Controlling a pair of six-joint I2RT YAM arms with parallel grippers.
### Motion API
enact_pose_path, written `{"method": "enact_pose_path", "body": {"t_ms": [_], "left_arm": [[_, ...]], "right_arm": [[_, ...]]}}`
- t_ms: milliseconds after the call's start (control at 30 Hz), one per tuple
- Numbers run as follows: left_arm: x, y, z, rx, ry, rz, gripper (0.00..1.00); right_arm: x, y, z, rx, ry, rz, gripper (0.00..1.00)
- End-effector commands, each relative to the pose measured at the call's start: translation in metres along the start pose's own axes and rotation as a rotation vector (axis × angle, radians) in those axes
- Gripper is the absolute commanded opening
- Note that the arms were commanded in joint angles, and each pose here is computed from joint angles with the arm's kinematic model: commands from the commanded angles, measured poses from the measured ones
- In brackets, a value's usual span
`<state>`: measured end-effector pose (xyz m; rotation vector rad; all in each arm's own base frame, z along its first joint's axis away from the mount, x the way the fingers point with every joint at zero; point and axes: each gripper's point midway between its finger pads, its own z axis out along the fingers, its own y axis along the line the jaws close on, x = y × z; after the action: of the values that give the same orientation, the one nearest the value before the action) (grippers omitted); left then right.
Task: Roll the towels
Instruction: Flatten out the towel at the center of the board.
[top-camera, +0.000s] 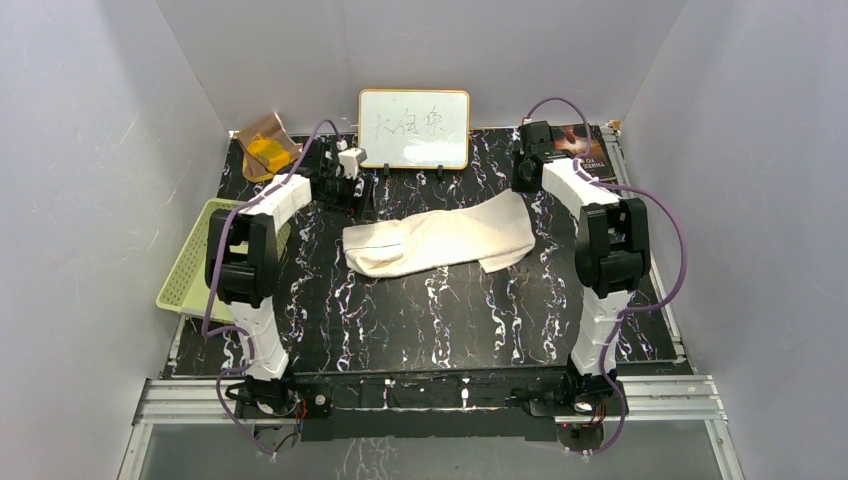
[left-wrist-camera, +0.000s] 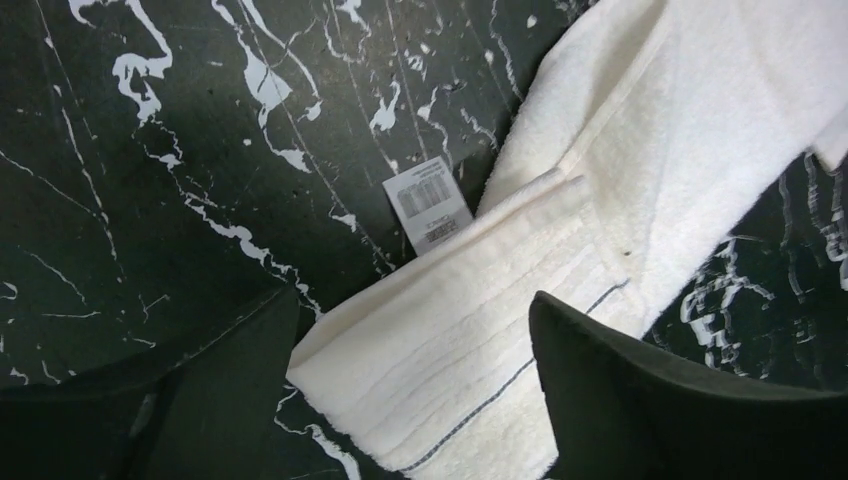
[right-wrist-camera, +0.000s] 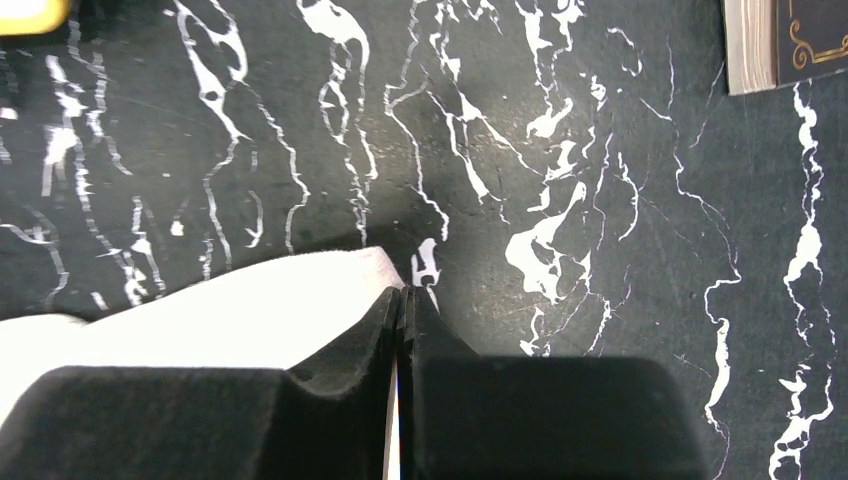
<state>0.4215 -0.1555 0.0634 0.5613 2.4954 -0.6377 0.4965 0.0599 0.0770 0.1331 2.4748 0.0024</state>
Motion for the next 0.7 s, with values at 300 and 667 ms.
{"method": "enact_pose_path", "body": {"t_ms": [300, 667], "left_arm": [[-0.008, -0.079, 0.031, 0.130, 0.074, 0.166, 0.98], [-0.006, -0.020, 0.033, -0.275, 0.106, 0.219, 0.00]], "right_arm": [[-0.033, 0.010, -0.020, -0.054, -0.101, 0.014, 0.00], [-0.039, 0.010, -0.025, -0.064, -0.118, 0.005, 0.00]]}}
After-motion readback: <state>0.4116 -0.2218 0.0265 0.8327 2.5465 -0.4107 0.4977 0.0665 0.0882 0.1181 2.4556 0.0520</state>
